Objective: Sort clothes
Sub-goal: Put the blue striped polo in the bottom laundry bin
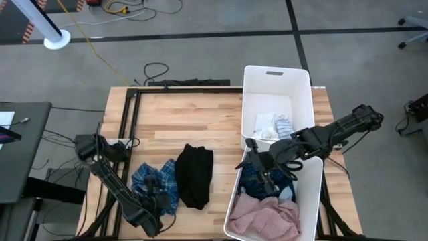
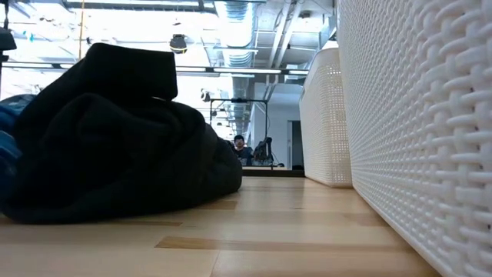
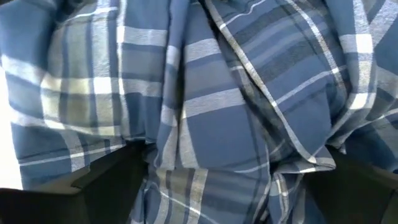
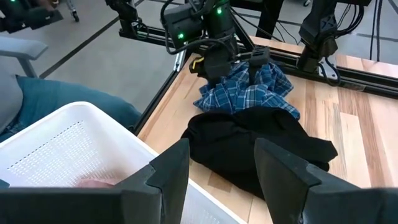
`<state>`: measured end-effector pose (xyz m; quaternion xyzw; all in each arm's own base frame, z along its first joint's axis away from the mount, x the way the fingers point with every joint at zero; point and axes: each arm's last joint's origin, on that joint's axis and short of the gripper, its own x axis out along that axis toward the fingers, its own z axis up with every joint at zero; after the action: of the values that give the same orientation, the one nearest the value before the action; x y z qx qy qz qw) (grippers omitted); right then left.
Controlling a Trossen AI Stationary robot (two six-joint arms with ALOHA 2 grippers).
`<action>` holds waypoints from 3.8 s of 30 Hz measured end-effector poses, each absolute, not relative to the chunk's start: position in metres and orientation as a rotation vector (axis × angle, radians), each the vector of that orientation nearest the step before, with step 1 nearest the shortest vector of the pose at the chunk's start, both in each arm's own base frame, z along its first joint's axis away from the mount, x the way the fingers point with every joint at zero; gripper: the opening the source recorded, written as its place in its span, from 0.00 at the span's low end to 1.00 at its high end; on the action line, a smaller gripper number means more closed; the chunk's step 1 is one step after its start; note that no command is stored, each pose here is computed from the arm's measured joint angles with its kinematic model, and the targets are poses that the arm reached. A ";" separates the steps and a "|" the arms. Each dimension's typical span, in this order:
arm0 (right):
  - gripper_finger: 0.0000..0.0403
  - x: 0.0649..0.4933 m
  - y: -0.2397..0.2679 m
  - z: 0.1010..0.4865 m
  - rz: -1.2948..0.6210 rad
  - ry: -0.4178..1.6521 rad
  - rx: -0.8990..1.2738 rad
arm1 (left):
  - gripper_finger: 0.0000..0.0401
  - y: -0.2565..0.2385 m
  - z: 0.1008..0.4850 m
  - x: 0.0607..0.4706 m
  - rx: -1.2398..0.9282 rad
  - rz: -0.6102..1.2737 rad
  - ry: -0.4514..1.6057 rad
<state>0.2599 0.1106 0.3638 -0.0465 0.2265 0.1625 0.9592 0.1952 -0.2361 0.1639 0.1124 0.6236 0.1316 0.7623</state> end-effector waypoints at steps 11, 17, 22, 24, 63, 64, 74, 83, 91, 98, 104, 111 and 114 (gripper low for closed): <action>0.49 0.260 0.111 0.365 0.329 0.445 -0.088 | 0.99 -0.230 0.135 0.205 0.177 0.269 1.294; 0.49 0.260 0.111 0.365 0.328 0.445 -0.083 | 0.99 -0.220 0.126 0.205 0.141 0.280 1.265; 0.49 0.260 0.111 0.365 0.329 0.445 -0.083 | 0.98 -0.211 0.123 0.210 0.104 0.240 1.226; 0.49 0.260 0.111 0.365 0.329 0.445 -0.083 | 0.93 -0.210 0.122 0.213 0.104 0.234 1.216; 0.49 0.261 0.112 0.366 0.335 0.432 -0.096 | 0.16 -0.168 0.272 0.159 -0.008 0.084 0.858; 0.49 0.260 0.112 0.366 0.336 0.432 -0.096 | 0.16 -0.167 0.274 0.158 -0.003 0.074 0.841; 0.49 0.257 0.117 0.364 0.351 0.455 -0.093 | 0.16 -0.163 0.300 0.167 0.138 0.048 0.652; 0.49 0.243 0.133 0.355 0.390 0.577 -0.044 | 0.16 -0.157 0.343 0.188 0.264 0.059 0.461; 0.49 0.223 0.160 0.351 0.468 0.652 0.008 | 0.16 -0.147 0.376 0.212 0.342 0.086 0.244; 0.49 0.203 0.179 0.347 0.515 0.730 0.056 | 0.16 -0.127 0.396 0.231 0.342 0.117 0.093; 0.49 0.188 0.192 0.346 0.556 0.776 0.073 | 0.16 -0.107 0.404 0.249 0.308 0.073 -0.013; 0.49 0.172 0.200 0.350 0.604 0.781 0.088 | 0.16 -0.097 0.406 0.282 0.309 -0.003 -0.098; 0.49 0.165 0.199 0.354 0.614 0.763 0.088 | 0.16 -0.097 0.412 0.301 0.311 -0.037 -0.113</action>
<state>0.1654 0.1988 0.3543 0.0421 0.3663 0.2950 0.8815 0.3014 -0.0969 0.4117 0.1549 -0.0563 -0.0183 0.9862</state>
